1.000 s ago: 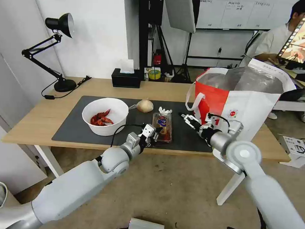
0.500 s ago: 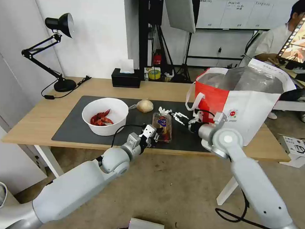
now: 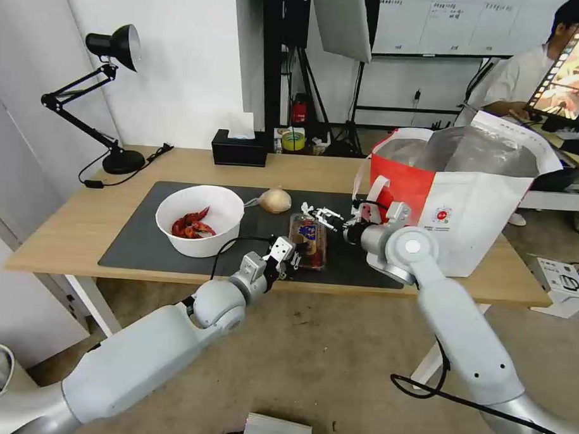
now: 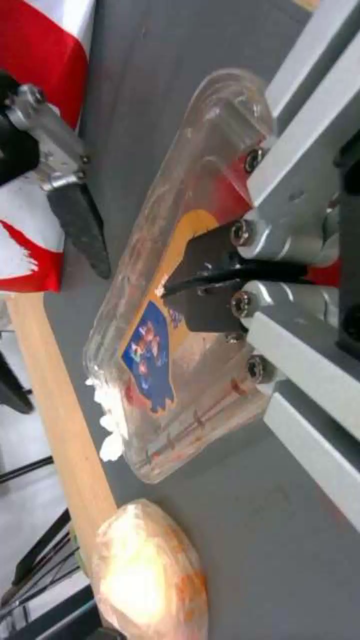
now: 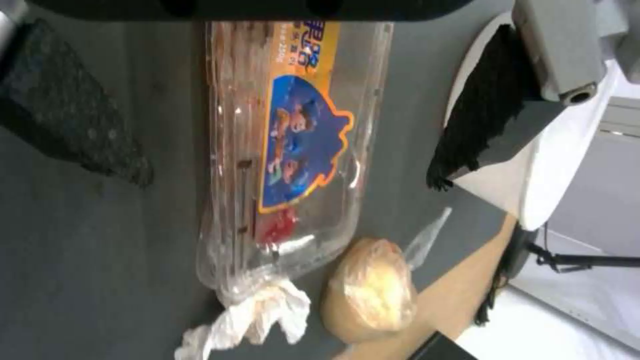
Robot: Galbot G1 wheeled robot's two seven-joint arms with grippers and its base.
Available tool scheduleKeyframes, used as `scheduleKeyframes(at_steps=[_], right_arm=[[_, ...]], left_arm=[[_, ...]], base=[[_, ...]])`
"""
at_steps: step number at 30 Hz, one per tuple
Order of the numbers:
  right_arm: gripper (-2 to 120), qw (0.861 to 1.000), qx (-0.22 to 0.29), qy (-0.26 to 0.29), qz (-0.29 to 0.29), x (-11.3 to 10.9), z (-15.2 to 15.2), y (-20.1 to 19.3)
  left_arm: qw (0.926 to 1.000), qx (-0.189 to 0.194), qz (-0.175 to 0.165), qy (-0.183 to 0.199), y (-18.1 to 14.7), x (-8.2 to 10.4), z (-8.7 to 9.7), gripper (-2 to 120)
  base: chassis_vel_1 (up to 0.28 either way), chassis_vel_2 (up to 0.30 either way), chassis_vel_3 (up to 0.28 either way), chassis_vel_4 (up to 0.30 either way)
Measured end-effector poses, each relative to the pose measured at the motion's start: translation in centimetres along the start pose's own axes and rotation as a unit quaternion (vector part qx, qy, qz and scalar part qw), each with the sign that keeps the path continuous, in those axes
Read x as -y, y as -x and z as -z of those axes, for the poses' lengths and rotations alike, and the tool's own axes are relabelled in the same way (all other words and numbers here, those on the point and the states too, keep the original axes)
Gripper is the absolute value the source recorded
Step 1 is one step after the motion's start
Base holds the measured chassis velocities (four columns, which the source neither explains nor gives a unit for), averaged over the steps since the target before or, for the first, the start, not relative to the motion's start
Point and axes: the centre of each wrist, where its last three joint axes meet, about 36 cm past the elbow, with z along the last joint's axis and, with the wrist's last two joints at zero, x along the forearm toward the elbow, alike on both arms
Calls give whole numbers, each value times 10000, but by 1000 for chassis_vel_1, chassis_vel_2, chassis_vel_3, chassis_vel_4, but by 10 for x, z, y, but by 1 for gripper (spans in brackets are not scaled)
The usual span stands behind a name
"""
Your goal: Pick up the trash from the table and place it into the takeout bag.
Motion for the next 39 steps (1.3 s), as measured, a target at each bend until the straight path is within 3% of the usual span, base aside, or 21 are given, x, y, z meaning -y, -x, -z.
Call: scheduleKeyframes(at_steps=[39], right_arm=[[100,9991,-416,-90,-74,-14,-4,23]], left_arm=[[10000,43,-4,-36,-4,1,-3,0]], base=[[0,0,0,0]])
